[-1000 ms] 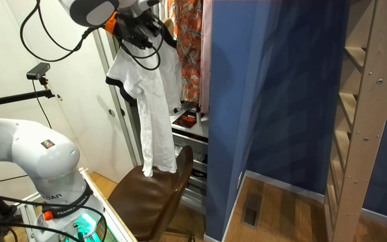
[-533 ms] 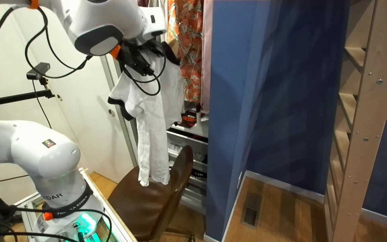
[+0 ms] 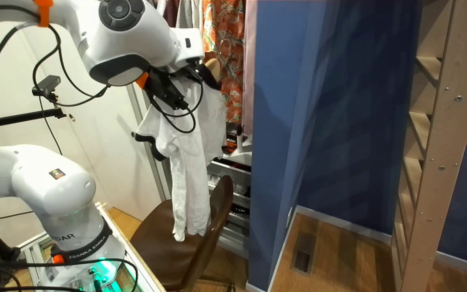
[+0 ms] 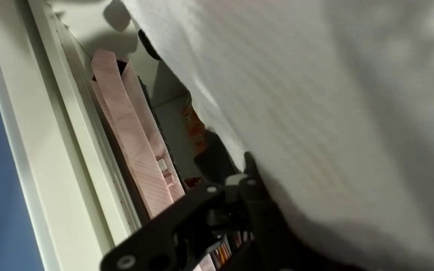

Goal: Unhang the white and black shirt from the rail

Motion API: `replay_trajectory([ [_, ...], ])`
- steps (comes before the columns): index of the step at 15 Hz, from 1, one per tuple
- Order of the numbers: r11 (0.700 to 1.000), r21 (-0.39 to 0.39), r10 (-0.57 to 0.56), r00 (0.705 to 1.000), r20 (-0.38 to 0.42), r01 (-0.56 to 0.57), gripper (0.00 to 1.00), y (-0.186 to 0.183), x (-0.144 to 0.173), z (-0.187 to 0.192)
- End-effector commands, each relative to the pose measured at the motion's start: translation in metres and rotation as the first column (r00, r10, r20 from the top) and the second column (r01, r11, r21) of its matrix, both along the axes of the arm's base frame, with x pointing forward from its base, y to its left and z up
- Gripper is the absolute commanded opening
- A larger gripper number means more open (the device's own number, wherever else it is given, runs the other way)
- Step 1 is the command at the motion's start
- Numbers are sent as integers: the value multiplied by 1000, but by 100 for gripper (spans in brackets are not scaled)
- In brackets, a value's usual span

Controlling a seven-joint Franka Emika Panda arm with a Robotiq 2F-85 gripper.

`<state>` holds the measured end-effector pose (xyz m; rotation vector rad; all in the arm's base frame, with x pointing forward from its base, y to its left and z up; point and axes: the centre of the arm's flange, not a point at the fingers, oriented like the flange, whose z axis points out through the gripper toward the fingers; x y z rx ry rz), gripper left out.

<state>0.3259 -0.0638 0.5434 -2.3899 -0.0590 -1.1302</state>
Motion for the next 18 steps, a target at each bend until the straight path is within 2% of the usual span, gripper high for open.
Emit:
replay_trajectory([
  [1, 999, 22, -49, 997, 62, 48, 5, -10, -19, -9],
  [5, 995, -24, -91, 992, 83, 93, 5, -18, -10, -18],
  [11, 989, -108, -99, 995, 30, 102, 5, -25, 9, -39],
  [18, 966, -237, -113, 993, -16, 106, 5, -42, 23, -69],
])
